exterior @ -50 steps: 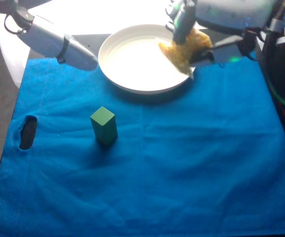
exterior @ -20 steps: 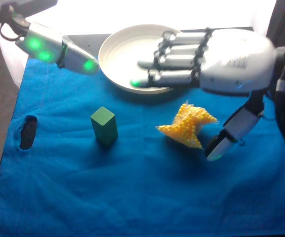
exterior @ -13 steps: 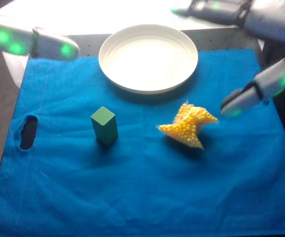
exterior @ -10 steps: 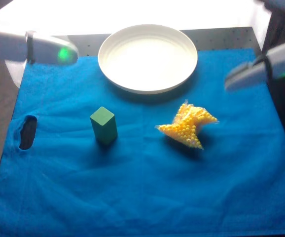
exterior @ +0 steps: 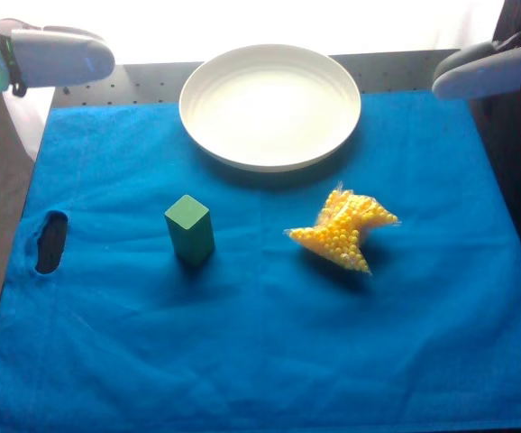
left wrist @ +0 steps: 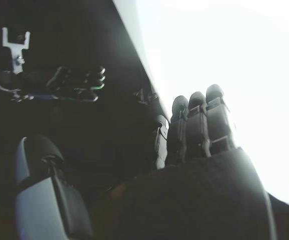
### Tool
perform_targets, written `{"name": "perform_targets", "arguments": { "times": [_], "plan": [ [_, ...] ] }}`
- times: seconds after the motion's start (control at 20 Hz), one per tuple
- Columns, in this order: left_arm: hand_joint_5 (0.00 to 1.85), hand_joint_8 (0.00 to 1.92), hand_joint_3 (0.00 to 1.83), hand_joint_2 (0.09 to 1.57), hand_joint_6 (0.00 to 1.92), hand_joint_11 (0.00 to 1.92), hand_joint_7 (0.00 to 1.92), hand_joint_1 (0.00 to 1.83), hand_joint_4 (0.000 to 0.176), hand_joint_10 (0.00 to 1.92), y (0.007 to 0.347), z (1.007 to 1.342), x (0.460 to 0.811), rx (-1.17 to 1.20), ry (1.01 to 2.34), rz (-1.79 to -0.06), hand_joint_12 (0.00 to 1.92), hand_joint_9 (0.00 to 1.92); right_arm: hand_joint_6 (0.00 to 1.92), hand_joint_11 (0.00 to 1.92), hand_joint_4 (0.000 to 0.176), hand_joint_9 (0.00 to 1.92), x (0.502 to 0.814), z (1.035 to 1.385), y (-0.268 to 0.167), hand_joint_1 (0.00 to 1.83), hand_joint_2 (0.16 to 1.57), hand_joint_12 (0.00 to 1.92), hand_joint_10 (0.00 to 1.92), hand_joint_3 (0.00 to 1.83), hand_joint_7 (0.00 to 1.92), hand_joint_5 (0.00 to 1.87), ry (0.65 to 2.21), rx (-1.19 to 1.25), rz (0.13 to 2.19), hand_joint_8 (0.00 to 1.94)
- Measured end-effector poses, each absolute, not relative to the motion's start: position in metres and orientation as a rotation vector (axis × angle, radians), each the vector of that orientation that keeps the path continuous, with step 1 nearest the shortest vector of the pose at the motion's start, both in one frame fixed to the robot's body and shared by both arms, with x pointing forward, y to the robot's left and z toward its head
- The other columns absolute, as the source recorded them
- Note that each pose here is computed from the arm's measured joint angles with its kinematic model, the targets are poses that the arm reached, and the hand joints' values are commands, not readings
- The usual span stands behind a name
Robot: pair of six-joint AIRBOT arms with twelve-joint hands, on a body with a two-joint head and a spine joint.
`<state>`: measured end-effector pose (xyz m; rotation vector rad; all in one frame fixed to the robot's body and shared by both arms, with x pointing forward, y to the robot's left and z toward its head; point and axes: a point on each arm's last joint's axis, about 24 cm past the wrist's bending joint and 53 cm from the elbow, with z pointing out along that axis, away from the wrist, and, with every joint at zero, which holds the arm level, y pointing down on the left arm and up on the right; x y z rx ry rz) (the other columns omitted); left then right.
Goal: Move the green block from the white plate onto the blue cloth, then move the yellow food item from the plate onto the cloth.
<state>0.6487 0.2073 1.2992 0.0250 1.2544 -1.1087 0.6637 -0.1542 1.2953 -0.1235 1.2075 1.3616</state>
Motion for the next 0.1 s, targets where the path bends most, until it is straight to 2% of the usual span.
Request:
{"name": "perform_targets", "arguments": {
  "times": [0.05, 0.1],
  "plan": [
    [0.0, 0.01, 0.0, 0.77, 0.0, 0.03, 0.2, 0.46, 0.176, 0.0, 0.2087, 1.3046, 0.6457, 0.027, 1.226, -1.114, 0.02, 0.06, 0.0, 0.0, 0.172, 0.08, 0.6613, 1.2997, -0.157, 0.59, 0.73, 0.44, 0.0, 0.0, 0.02, 0.0, 1.192, -0.125, 1.366, 0.0],
    [0.0, 0.0, 0.0, 0.78, 0.0, 0.01, 0.15, 0.49, 0.176, 0.0, 0.2115, 1.3098, 0.6421, 0.021, 1.199, -1.119, 0.01, 0.04, 0.0, 0.0, 0.175, 0.11, 0.6592, 1.3028, -0.1587, 0.58, 0.69, 0.45, 0.01, 0.0, 0.08, 0.0, 1.182, -0.121, 1.371, 0.0]
  ]
}}
